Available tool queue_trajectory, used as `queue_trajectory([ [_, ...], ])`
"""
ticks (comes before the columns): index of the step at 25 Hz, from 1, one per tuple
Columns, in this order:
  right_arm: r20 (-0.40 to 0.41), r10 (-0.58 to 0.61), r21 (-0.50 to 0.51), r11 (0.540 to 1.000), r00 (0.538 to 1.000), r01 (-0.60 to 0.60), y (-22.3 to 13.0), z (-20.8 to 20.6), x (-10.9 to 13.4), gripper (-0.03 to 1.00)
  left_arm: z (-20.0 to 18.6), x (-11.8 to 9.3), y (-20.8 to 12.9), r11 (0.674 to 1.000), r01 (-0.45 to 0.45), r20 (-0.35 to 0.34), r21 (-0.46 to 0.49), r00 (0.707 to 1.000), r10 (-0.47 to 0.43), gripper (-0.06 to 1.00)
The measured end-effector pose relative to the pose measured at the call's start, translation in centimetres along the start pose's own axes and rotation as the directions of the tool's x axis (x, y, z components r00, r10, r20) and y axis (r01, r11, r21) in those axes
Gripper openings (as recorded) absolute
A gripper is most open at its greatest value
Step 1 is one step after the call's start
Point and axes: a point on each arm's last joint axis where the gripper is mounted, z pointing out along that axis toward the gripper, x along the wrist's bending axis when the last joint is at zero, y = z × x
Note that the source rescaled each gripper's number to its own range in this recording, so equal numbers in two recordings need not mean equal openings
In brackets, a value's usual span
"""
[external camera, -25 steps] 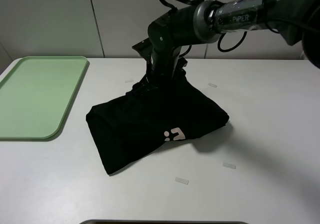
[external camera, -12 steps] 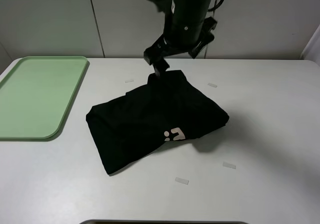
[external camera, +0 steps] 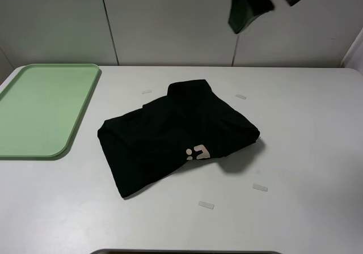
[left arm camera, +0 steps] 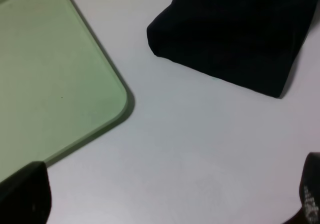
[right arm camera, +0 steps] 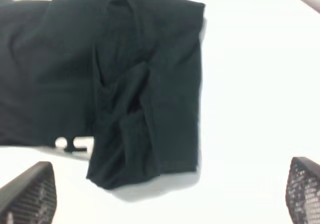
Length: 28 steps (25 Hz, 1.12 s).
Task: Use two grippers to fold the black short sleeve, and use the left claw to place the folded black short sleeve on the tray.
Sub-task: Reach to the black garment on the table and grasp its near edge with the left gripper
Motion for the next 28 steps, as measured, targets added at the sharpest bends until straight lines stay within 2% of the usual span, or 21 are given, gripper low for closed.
queue_trajectory([
  [6, -0.036, 0.033, -0.126, 0.991, 0.999, -0.038, -6.8, -6.4, -1.5, 1.0, 0.0, 0.0, 0.0, 1.0, 0.0, 0.0, 0.0, 1.0, 0.0, 1.0],
  [10, -0.028, 0.048, -0.254, 0.966, 0.998, -0.053, -12.0, -9.9, -2.8, 1.0, 0.0, 0.0, 0.0, 1.0, 0.0, 0.0, 0.0, 1.0, 0.0, 1.0],
  [15, 0.086, 0.115, -0.445, 0.893, 0.99, -0.065, -18.5, -13.3, -5.2, 1.0, 0.0, 0.0, 0.0, 1.0, 0.0, 0.0, 0.0, 1.0, 0.0, 1.0],
  [19, 0.067, 0.238, -0.571, 0.806, 0.969, -0.158, -22.5, -15.3, -6.4, 1.0, 0.0, 0.0, 0.0, 1.0, 0.0, 0.0, 0.0, 1.0, 0.0, 1.0],
  [23, 0.068, 0.309, -0.635, 0.747, 0.949, -0.197, -25.5, -16.6, -6.9, 1.0, 0.0, 0.0, 0.0, 1.0, 0.0, 0.0, 0.0, 1.0, 0.0, 1.0],
  [25, 0.094, 0.322, -0.655, 0.732, 0.942, -0.185, -26.5, -17.1, -6.8, 1.0, 0.0, 0.0, 0.0, 1.0, 0.0, 0.0, 0.001, 1.0, 0.0, 1.0],
  [28, 0.109, 0.293, -0.66, 0.736, 0.95, -0.152, -27.3, -17.4, -6.0, 1.0, 0.0, 0.0, 0.0, 1.0, 0.0, 0.0, 0.001, 1.0, 0.0, 1.0],
])
